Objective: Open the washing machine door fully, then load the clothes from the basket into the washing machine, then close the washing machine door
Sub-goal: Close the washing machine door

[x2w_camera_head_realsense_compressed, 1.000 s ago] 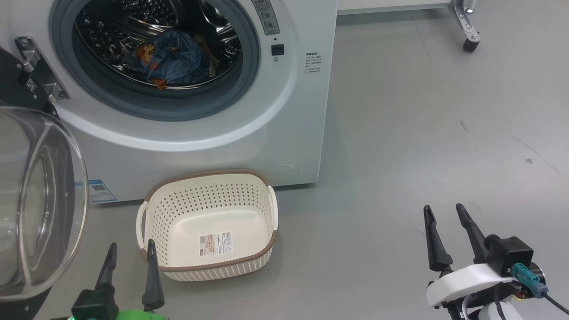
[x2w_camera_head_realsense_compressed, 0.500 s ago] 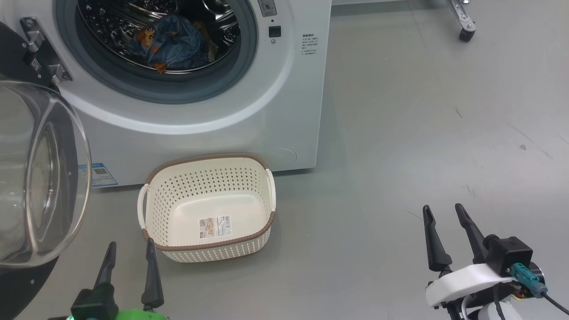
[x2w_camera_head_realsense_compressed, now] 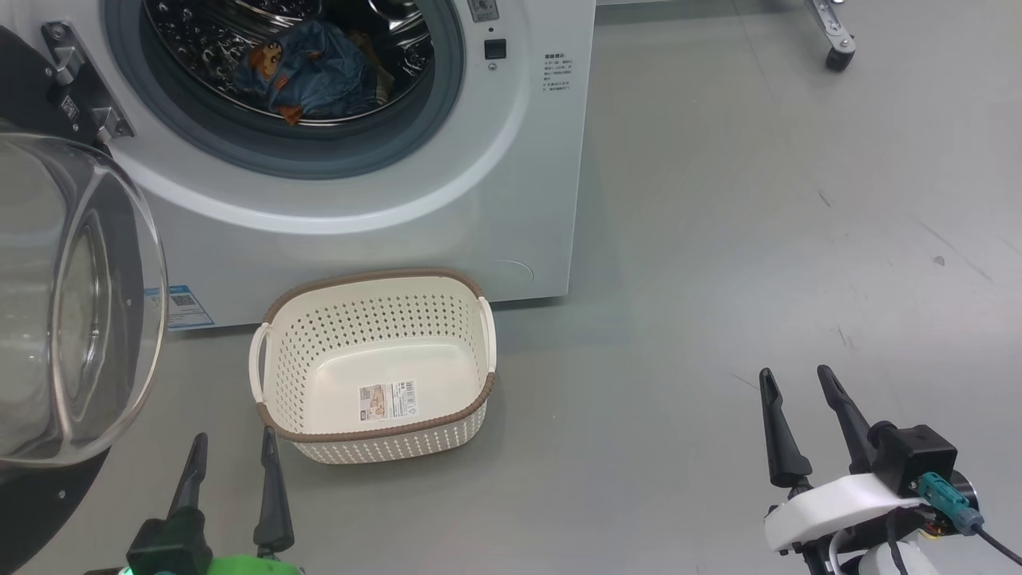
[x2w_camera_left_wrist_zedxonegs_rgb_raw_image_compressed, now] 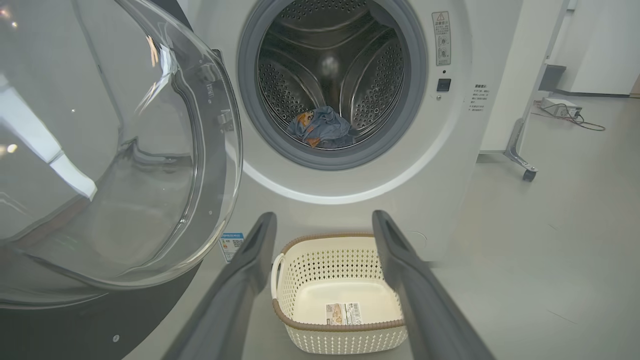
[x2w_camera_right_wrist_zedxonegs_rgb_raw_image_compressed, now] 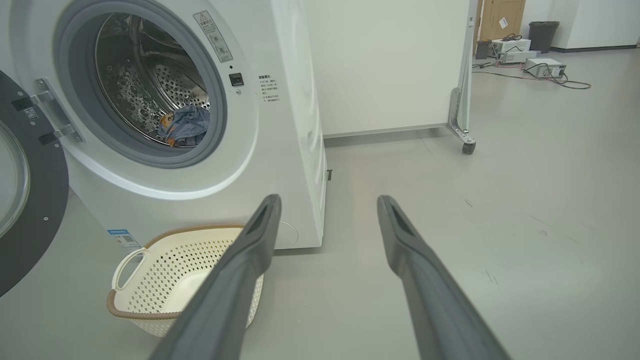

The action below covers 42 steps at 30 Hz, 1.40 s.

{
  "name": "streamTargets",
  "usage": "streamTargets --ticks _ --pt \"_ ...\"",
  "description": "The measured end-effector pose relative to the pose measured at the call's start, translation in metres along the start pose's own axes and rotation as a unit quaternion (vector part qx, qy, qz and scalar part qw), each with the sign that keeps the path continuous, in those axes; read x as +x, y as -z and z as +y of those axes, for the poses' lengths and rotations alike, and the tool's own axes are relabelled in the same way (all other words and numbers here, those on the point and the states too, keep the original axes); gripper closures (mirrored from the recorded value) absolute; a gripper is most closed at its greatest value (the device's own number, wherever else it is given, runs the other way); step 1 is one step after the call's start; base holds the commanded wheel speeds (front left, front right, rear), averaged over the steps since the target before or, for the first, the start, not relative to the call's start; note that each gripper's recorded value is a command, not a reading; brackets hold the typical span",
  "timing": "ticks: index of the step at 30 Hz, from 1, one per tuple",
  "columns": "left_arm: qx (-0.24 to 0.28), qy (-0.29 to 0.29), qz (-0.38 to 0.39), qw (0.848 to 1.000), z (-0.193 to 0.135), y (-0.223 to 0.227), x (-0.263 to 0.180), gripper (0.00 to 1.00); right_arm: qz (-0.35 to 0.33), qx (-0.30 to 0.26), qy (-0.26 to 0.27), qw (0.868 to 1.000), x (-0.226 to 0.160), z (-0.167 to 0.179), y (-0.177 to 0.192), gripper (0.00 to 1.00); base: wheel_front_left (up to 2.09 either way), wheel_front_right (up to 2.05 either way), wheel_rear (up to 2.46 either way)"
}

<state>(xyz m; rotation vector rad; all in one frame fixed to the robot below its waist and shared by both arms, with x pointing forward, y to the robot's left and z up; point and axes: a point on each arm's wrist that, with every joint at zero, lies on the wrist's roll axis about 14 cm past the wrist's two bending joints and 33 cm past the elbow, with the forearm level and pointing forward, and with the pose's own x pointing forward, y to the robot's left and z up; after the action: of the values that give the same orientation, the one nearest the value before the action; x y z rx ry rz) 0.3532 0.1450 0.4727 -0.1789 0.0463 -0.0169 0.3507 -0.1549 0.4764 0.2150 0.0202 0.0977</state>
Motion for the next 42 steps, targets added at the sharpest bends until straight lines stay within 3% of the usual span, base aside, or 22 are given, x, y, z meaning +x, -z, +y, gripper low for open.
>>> streamTargets --ticks 8,18,31,42 --pt "-0.001 -0.001 0.000 1.000 0.000 0.000 -0.003 0.00 -0.002 -0.002 0.003 1.000 0.003 -0.004 -0.002 0.00 0.00 0.00 0.00" --pt "0.001 -0.036 -0.012 0.999 0.019 -0.007 -0.017 0.00 -0.003 -0.005 -0.033 0.999 0.014 0.017 -0.002 0.00 0.00 0.00 0.00" --pt "-0.004 -0.115 -0.036 0.993 0.061 -0.020 -0.050 0.00 0.005 -0.009 -0.118 0.993 0.031 0.069 0.003 0.00 0.00 0.00 0.00" --pt "-0.009 -0.204 -0.049 0.978 0.104 -0.023 -0.099 0.00 0.021 -0.012 -0.203 0.979 0.038 0.126 0.013 0.00 0.00 0.00 0.00"
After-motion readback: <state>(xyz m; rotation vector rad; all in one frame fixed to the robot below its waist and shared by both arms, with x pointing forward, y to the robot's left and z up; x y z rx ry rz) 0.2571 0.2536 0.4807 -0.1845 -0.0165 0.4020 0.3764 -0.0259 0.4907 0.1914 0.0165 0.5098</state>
